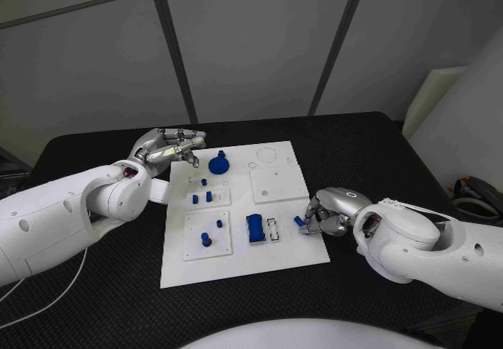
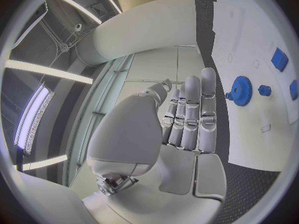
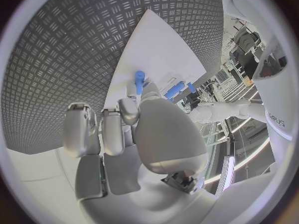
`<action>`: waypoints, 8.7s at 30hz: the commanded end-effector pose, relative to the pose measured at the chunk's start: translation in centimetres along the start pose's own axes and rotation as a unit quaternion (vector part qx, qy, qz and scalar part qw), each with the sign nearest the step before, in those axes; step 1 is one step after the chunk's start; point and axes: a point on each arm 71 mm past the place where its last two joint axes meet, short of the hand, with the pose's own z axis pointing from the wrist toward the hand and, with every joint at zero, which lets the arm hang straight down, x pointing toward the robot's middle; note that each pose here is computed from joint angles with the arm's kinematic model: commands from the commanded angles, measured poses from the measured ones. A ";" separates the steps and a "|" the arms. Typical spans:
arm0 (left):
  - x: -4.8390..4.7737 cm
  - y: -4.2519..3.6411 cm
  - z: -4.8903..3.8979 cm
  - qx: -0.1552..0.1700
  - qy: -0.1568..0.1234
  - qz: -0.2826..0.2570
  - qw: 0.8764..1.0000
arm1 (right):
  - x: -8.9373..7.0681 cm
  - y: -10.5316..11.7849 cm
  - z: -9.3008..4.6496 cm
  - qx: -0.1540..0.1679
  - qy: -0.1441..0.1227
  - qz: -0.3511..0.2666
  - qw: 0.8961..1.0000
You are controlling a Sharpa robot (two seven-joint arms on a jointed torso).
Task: Assemble the parts on the task board
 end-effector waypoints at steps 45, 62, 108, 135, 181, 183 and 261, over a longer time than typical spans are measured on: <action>0.13 -0.03 -0.14 -0.002 0.005 0.000 1.000 | 1.4 0.9 -0.4 0.003 0.013 -0.034 0.999; 0.13 -0.03 -0.15 -0.002 0.003 0.000 1.000 | 0.5 2.0 -1.3 0.009 -0.030 0.096 0.995; 0.31 0.04 0.06 -0.004 0.009 -0.002 1.000 | 2.6 4.9 1.1 0.007 0.047 0.148 0.988; 0.27 0.10 0.08 -0.006 0.010 -0.002 1.000 | 1.9 5.4 1.0 -0.013 0.007 0.160 0.987; 0.17 0.07 -0.03 -0.006 0.008 0.001 1.000 | 2.2 3.3 1.3 -0.023 0.028 0.146 0.989; 0.18 0.06 -0.04 -0.006 0.008 0.001 1.000 | 2.3 3.2 1.4 -0.021 0.028 0.145 0.989; -2.32 3.57 0.90 0.010 -0.154 -0.056 0.986 | -4.9 -4.0 14.5 -0.061 -0.141 0.555 0.818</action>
